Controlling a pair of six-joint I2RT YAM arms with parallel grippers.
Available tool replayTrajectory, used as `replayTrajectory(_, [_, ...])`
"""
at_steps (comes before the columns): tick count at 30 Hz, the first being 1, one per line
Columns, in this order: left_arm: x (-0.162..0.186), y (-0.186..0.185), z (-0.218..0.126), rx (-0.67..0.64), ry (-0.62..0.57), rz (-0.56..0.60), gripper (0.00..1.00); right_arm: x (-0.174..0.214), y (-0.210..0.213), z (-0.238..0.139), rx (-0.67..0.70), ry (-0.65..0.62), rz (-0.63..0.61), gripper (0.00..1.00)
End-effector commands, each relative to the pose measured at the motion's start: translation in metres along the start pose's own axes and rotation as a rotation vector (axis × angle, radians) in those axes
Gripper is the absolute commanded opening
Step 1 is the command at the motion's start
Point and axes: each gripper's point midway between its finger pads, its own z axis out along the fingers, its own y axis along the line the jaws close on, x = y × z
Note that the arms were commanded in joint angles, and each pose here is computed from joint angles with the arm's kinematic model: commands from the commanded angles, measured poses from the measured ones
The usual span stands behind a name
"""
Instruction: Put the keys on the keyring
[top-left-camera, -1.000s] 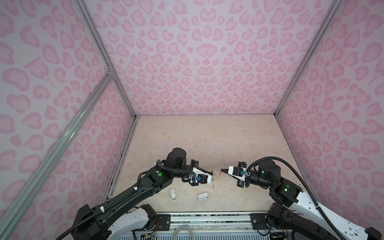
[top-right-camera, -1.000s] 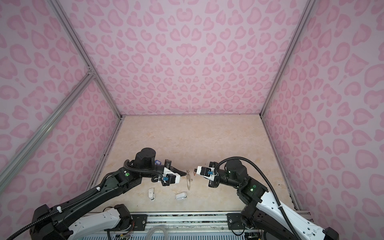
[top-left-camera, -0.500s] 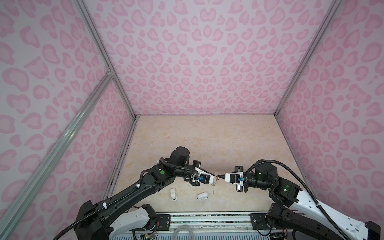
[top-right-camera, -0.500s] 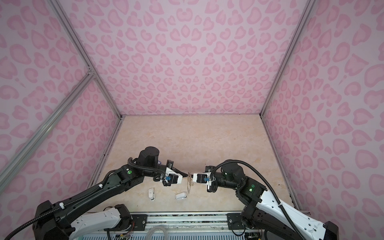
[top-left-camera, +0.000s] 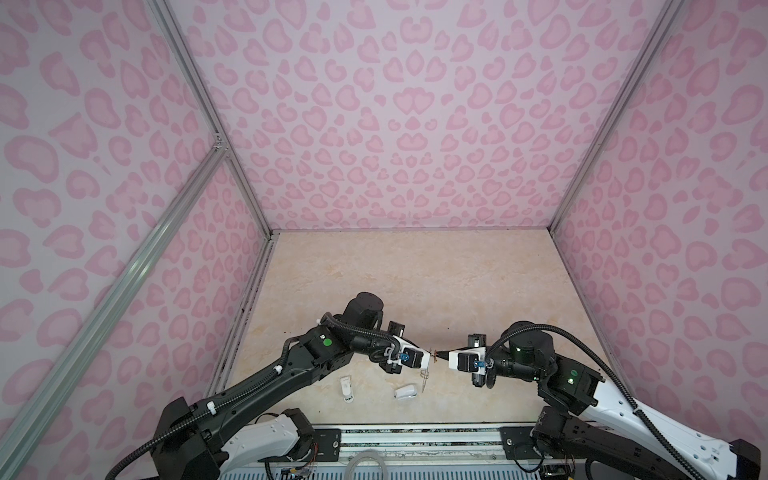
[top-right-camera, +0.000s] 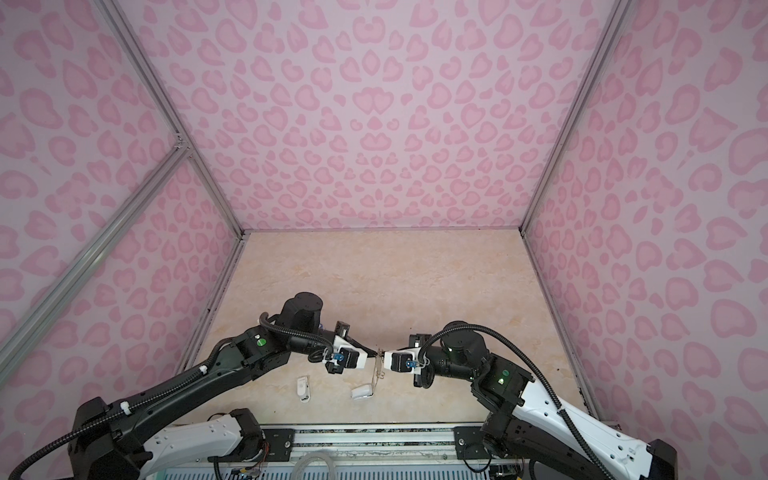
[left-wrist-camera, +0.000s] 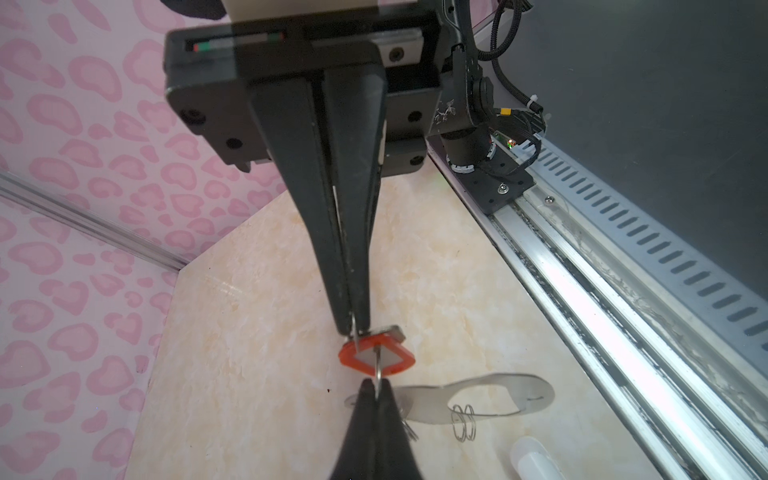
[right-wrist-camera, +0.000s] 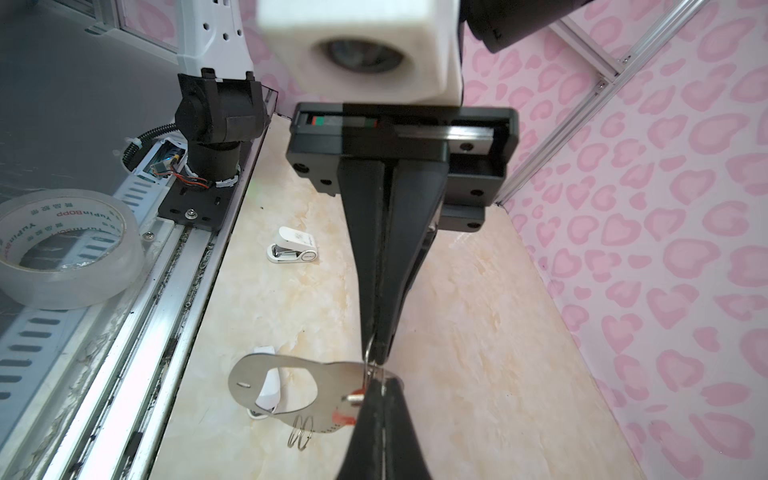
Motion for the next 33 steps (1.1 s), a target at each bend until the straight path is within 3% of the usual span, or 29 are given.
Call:
replayTrajectory(1, [-0.008, 0.005, 0.000, 0.008, -0.020, -0.029, 0.03, -0.002, 0.000, -0.001, 0.008, -0.007, -0.019, 0.00])
replayTrajectory(18, [-0.022, 0.012, -0.006, 0.010, -0.072, -0.076, 0.03, 0.007, 0.018, -0.001, -0.062, 0.051, -0.086, 0.00])
replayTrajectory(33, [-0.028, 0.015, -0.009, 0.001, -0.098, -0.101, 0.03, 0.011, 0.020, -0.006, -0.009, 0.073, -0.181, 0.00])
